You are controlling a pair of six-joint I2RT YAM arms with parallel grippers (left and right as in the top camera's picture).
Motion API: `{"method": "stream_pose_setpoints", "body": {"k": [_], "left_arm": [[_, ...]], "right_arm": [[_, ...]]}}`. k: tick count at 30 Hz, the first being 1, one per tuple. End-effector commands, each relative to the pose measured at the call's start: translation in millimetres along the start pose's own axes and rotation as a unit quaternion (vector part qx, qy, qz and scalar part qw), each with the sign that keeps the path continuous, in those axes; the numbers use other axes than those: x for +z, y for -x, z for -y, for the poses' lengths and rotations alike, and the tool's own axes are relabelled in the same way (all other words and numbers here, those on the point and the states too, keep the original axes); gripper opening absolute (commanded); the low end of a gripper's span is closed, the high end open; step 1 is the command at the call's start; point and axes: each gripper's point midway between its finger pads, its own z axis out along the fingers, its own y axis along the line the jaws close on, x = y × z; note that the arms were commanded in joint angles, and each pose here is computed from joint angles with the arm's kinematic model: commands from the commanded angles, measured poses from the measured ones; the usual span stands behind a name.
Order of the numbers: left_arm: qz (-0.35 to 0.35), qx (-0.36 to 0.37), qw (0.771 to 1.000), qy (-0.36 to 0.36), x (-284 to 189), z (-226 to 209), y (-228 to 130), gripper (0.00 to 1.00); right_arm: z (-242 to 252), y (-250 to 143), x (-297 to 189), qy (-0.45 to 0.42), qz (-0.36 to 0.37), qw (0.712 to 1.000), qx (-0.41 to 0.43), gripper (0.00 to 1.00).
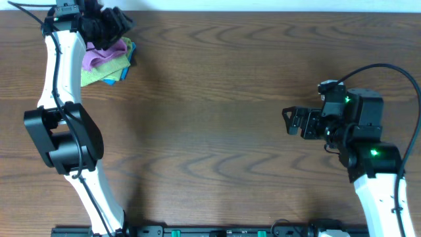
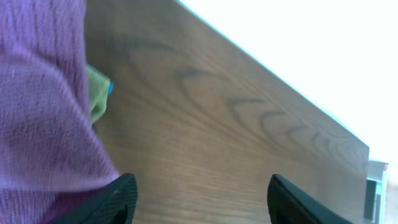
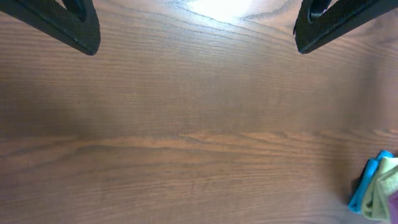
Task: Fold the cloth
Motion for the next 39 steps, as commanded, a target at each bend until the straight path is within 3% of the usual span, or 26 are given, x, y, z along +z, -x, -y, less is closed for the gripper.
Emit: {"method": "stream_pose_setpoints", "body": {"k": [1,11,16,18,22,29,39], "left_arm": [[0.046,0.021,0.998,-0.026,-27,29,23,0.74],[0.095,0.078,0.983,0.138,-33,-16,37,0.81],[0.126,0.166,0.942,0.262,-34,-19,40,0.82],[0.146,0.202,0.915,0.318,-37,-13,41,0.81],[0.189,0.238,0.879,0.367,-42,5,50,0.84],[0.198,0.236,0.878,0.367,-44,4,55,0.82],[0.181,0.214,0.905,0.319,-5,1,46,0.75]], "right_arm": [[-1,-1,-1,0.004,0.001,1.0,0.008,0.99],[-1,-1,-1,0.004,0.001,1.0,0.008,0.99],[-1,-1,-1,0.004,0.001,1.0,0.008,0.99],[-1,-1,-1,0.004,0.001,1.0,0.008,0.99],[-1,-1,-1,0.004,0.001,1.0,0.008,0.99],[-1,-1,-1,0.004,0.001,1.0,0.008,0.99],[-1,-1,-1,0.004,0.001,1.0,0.008,0.99]]}}
